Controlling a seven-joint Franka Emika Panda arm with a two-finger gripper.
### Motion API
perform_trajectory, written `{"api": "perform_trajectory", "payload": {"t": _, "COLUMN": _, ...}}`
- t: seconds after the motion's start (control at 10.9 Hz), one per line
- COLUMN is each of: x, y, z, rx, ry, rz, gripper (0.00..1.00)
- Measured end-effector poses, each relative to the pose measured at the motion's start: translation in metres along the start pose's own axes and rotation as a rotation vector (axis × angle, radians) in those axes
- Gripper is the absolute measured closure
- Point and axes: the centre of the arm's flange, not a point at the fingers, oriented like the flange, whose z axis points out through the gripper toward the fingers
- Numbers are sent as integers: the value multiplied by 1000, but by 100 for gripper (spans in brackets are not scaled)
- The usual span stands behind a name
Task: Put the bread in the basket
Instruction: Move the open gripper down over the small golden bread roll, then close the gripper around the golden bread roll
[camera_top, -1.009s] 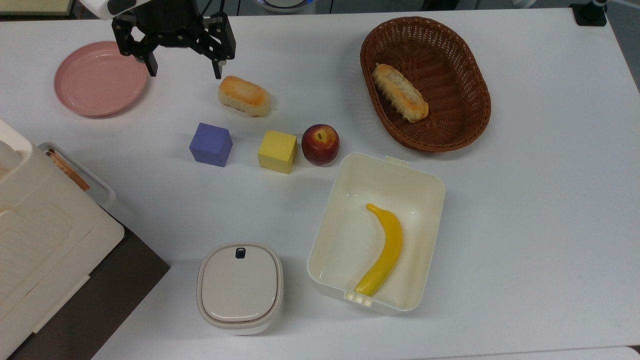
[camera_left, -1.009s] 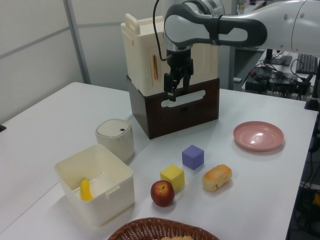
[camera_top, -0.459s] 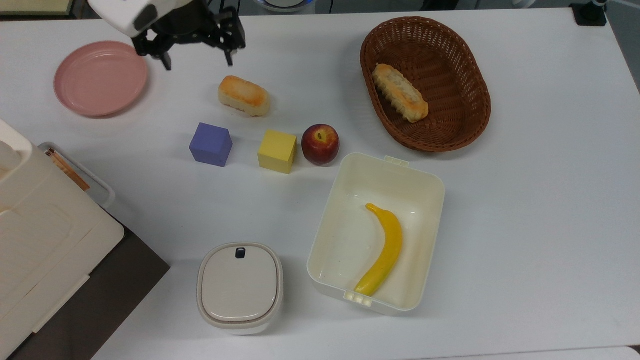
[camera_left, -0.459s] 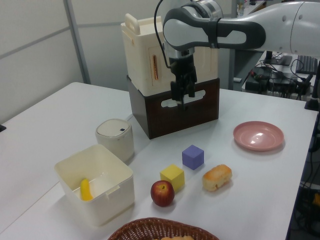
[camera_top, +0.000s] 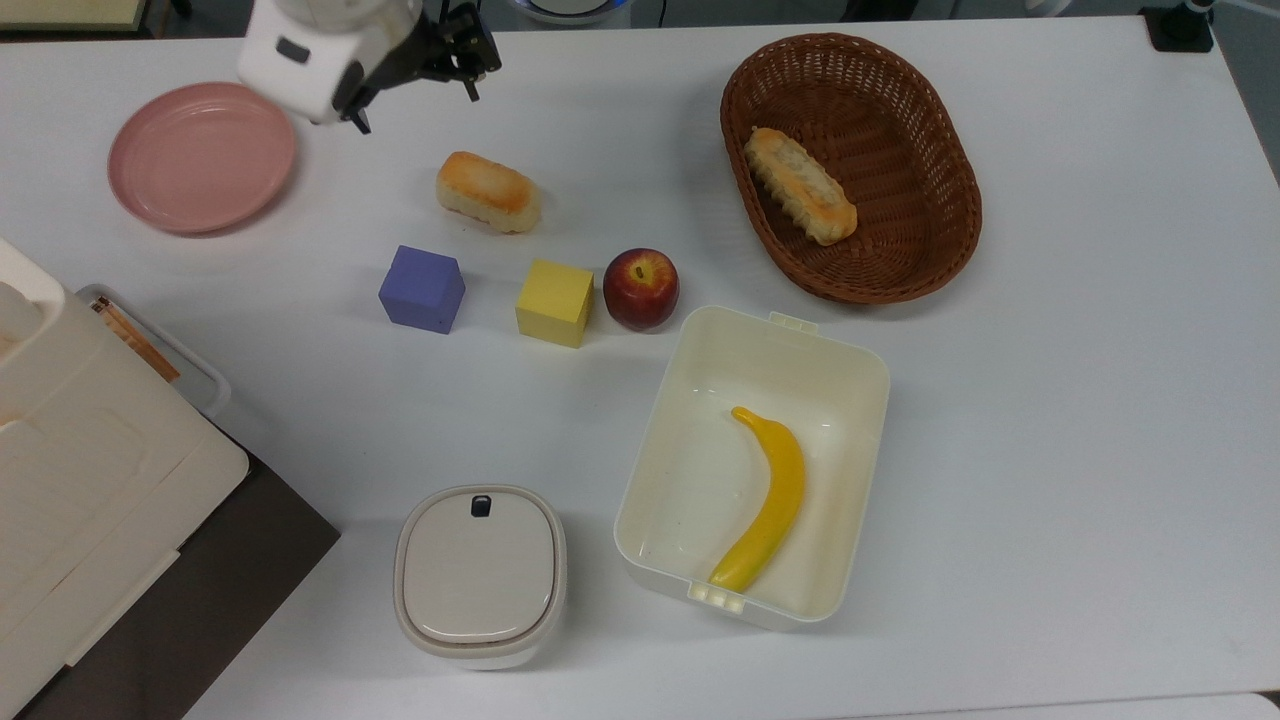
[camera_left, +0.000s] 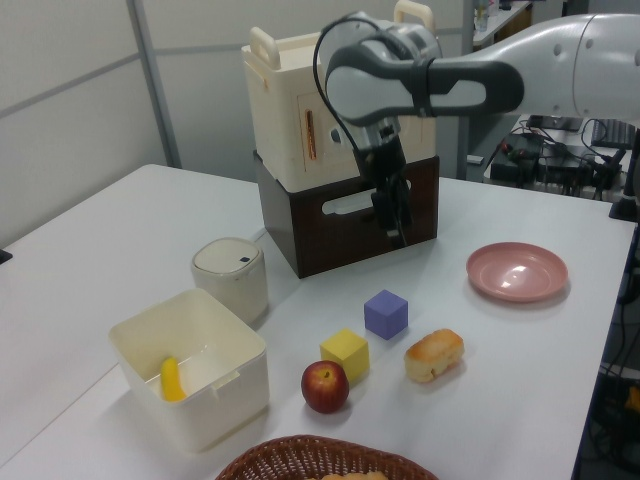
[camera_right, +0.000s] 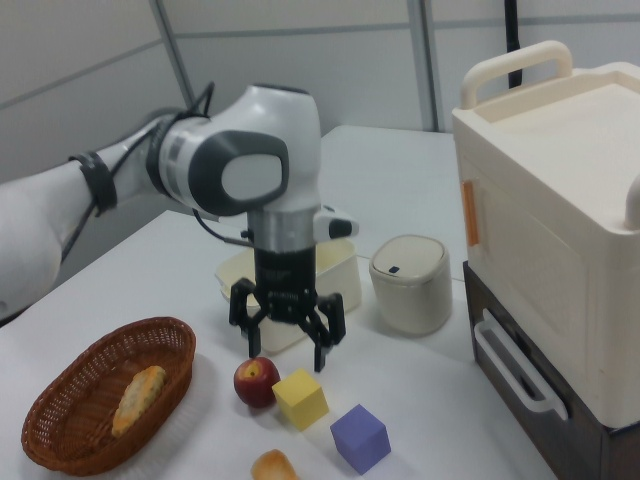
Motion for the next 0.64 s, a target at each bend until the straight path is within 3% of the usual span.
{"api": "perform_trajectory", "payload": {"t": 0.37, "x": 22, "y": 7, "z": 73, "rx": 49, "ry": -145, "rz": -135, "gripper": 0}}
{"api": "perform_trajectory", "payload": {"t": 0.64, "x": 51, "y": -5, "z": 133, "rx": 33, "ry": -290, "rz": -211, "gripper": 0}}
